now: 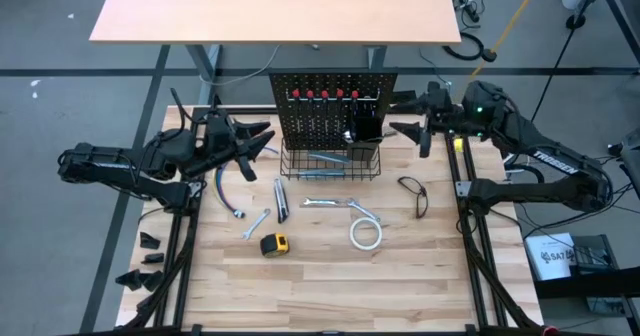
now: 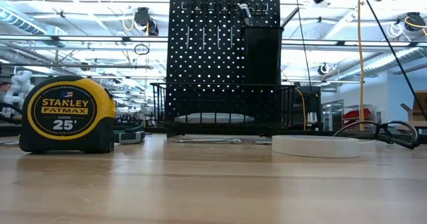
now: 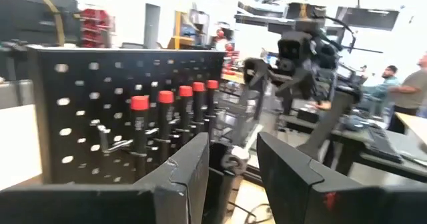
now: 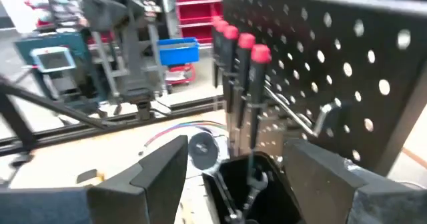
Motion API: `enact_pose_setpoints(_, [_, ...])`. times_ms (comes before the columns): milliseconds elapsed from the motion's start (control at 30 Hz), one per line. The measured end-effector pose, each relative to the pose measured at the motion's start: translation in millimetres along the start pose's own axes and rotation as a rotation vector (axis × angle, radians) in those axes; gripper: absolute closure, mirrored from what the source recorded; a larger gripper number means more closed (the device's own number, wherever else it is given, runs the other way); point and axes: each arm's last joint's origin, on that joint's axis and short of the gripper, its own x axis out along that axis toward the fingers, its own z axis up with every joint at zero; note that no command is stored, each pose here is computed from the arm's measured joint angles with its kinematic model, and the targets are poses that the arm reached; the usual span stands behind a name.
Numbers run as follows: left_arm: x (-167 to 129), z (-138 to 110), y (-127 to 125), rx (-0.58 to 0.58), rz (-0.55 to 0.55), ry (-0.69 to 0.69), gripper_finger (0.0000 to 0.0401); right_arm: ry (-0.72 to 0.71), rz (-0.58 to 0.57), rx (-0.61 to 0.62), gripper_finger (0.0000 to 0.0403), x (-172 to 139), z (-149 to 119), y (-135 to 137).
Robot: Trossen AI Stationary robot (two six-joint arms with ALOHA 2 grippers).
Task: Hang tools onto peg board
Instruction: Put the silver pen into the pegboard bin
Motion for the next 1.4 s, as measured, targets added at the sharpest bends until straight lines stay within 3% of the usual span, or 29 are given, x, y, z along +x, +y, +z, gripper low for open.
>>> enact_pose_setpoints(267, [0,-2,-2,0.043,-0.068,0.024,0.0271,0.029,0.149,0.101,0.0170,-25,33,24])
enact_pose_setpoints(367, [0,-2,0,0.047,-0.060,0.029,0.0271,0.125,0.179,0.156,0.0194,-29,31,33])
enact_pose_setpoints(500, [-1,-1,3,0.046,-0.058,0.028,0.0271,0.356,0.090,0.207,0.0275,-28,3,37])
enact_pose_setpoints(600, [-1,-1,2,0.048,-0.060,0.028,0.0271,0.432,0.039,0.227,0.0371,-19,-17,39])
enact_pose_setpoints(633, [-1,-1,2,0.048,-0.062,0.030,0.0271,0.437,0.001,0.226,0.0386,-16,-23,38])
enact_pose_setpoints(800, [-1,-3,3,0.049,-0.060,0.045,0.0271,0.435,-0.248,0.227,0.0400,2,-46,31])
enact_pose_setpoints(933, [-1,-2,3,0.048,-0.061,0.044,0.0271,0.428,-0.308,0.181,0.0402,13,-50,29])
enact_pose_setpoints(1400, [-2,-1,3,0.043,-0.062,0.038,0.0271,0.258,-0.299,0.137,0.0402,37,-37,29])
